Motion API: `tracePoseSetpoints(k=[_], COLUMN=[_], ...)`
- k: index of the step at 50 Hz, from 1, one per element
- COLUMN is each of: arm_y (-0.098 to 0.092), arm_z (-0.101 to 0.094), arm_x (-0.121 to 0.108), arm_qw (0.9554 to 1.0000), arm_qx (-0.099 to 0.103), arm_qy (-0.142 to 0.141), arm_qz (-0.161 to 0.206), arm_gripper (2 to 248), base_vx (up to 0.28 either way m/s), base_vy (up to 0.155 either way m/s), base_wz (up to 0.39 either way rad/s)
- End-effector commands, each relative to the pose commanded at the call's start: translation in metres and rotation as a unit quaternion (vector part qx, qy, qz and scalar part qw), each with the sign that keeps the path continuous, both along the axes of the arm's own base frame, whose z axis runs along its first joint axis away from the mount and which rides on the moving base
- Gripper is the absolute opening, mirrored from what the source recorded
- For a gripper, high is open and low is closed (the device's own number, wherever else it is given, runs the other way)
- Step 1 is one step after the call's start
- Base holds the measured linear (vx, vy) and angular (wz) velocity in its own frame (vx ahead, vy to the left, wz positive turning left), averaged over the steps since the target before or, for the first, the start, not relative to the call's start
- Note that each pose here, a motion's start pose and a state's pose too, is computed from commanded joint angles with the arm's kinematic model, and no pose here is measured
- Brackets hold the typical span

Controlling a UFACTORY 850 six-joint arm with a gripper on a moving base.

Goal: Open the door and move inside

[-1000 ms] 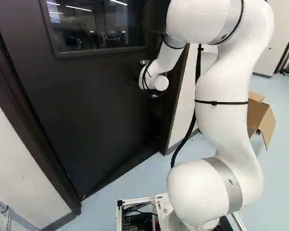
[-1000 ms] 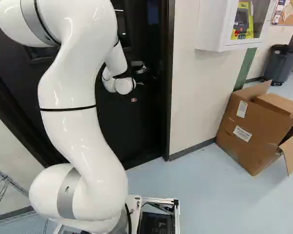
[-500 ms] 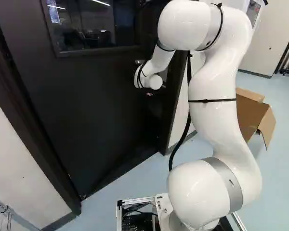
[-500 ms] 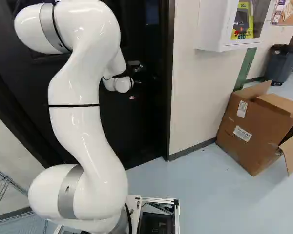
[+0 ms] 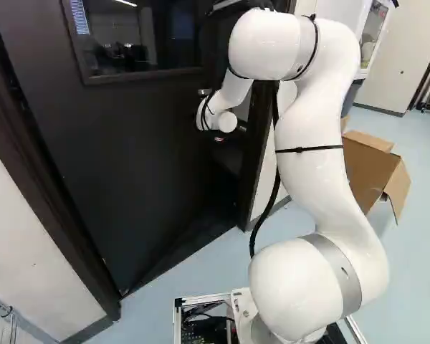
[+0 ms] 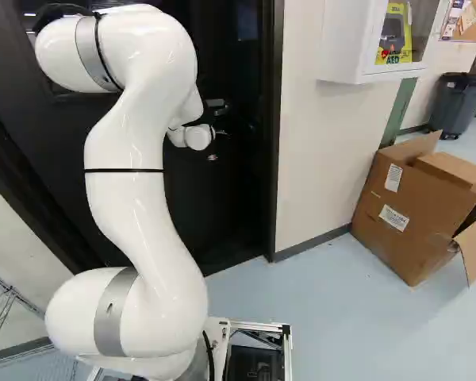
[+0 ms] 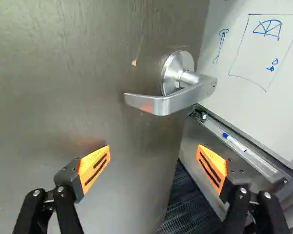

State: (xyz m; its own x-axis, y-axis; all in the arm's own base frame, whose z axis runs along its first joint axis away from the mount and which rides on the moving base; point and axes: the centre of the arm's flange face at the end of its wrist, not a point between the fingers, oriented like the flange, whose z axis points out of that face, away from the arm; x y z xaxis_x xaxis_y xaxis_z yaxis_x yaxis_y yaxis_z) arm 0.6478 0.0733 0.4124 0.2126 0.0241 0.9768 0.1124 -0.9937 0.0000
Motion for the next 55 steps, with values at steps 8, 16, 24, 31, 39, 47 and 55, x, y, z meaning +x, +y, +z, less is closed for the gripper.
tracePoseSetpoints(k=[8,16,24,31,39,47,55], arm_y=[0.0,0.0,-0.001,0.002,0.013,0.026,0.04], arm_z=[0.002,0.004,0.006,0.008,0.007,0.006,0.004], arm_x=[-0.016,-0.032,-0.048,-0.059,-0.061,-0.057,-0.05], arm_qw=[1.0,0.9999,0.9999,0.9998,0.9995,0.9988,0.9978], arm_qx=[-0.001,-0.001,-0.002,-0.003,-0.008,-0.014,-0.021], arm_qy=[0.005,0.01,0.015,0.018,0.02,0.02,0.02], arm_qz=[0.001,0.003,0.004,0.008,0.024,0.042,0.06], arm_gripper=[247,247,247,247,247,247,247], base_vx=[0.0,0.0,0.0,0.0,0.0,0.0,0.0], base_vy=[0.0,0.0,0.0,0.0,0.0,0.0,0.0], base_wz=[0.0,0.0,0.0,0.0,0.0,0.0,0.0])
